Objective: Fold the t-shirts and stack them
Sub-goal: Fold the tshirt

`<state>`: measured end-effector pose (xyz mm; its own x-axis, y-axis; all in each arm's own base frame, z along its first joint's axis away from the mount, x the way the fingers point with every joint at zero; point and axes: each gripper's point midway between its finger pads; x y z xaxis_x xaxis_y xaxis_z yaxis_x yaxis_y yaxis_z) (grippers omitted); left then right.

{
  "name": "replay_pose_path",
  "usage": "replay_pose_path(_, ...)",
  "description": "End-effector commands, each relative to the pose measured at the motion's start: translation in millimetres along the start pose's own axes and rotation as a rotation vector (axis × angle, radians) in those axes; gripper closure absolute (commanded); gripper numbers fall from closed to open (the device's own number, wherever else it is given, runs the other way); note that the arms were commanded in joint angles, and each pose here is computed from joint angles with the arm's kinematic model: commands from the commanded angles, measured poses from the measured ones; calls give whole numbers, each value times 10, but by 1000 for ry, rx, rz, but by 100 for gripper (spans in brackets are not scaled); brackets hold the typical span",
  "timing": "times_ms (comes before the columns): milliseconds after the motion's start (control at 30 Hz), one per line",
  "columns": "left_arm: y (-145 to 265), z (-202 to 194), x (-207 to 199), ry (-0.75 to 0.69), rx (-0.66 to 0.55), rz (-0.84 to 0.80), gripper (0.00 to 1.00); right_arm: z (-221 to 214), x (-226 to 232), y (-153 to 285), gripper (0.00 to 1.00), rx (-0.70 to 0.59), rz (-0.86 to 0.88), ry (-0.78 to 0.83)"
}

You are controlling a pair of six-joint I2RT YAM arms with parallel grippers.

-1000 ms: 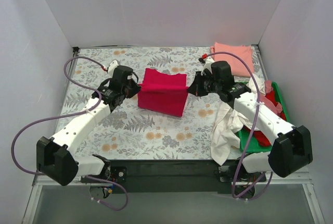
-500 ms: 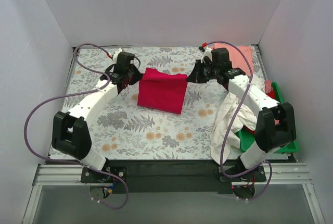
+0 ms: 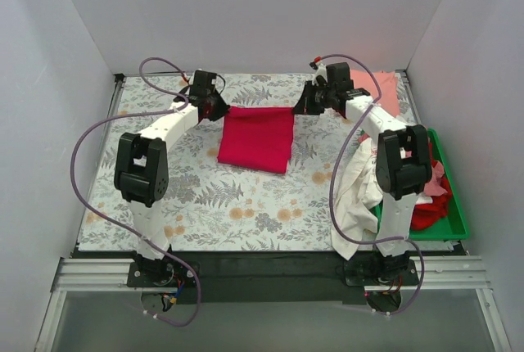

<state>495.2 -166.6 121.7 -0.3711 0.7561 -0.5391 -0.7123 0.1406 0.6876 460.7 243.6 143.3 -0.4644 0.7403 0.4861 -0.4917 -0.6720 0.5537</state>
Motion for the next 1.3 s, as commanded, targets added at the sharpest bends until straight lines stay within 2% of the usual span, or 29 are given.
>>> replay_pose_path(0,-131,297,-91,-37,-49,-27,92,299,-297,-138,99,-53,-32,22)
replay_pose_path(33,-183,310,-102,-43,-35,-37,80,339,-355,-181,86,-56,-28,28)
replay_pose_path(67,-245,321,-94,-44,-26,-36,32,416,-367,-280,71,-58,9,34)
replay_pose_path(100,-318,349,-119,-50,-13,-40,10,429,-389,-310,48,-50,23,22)
replay_pose_path(133,-350,371,-112,-47,-4,-40,7,459,-415,-331,2,-47,32,16)
replay_pose_path(267,-263,352,-216,-48,35,-75,7,674,-301,-177,2,-85,25,71)
replay_pose_path(333,-105,309,-206,-38,39,-94,6,497,-300,-123,2,-58,-10,75)
replay_pose_path(367,-24,288,-216,-34,42,-111,6,584,-244,39,2,-94,-57,108)
replay_pose_path(400,40,283,-230,-32,36,-130,5,300,-322,31,2,-43,-91,103)
replay_pose_path(500,279,124,-57,-4,47,-123,5,155,-173,218,2,-70,-126,124)
replay_pose_path(533,469,158,-96,1,28,-148,5,-172,-196,204,2,-19,-128,91)
replay_pose_path(567,469,-16,99,20,59,-112,5,-105,-103,313,2,-69,-125,107)
replay_pose_path(633,622,-88,169,36,57,-122,4,-418,-107,345,2,-46,-139,71)
replay_pose_path(667,756,-196,281,44,62,-122,4,-355,-18,440,2,-87,-136,83)
replay_pose_path(767,1004,-328,450,84,37,-137,4,-562,21,509,2,-83,-178,73)
replay_pose_path(867,1192,-337,585,122,-17,-133,3,-725,33,508,2,-82,-229,69)
replay_pose_path(1000,1326,-589,845,181,3,-118,3,-792,27,501,2,-94,-301,82)
replay_pose_path(1267,1546,-887,966,214,69,-171,2,-661,50,271,2,-112,-303,96)
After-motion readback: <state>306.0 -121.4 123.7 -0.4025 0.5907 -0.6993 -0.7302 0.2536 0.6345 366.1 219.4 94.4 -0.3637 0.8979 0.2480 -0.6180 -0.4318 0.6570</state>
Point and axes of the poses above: each gripper's point midway between its finger pads, its own y axis back along the fingers, its own x axis along the line the jaws close on, z = x × y, and after that the axes turned 6 degrees about y, right-handed
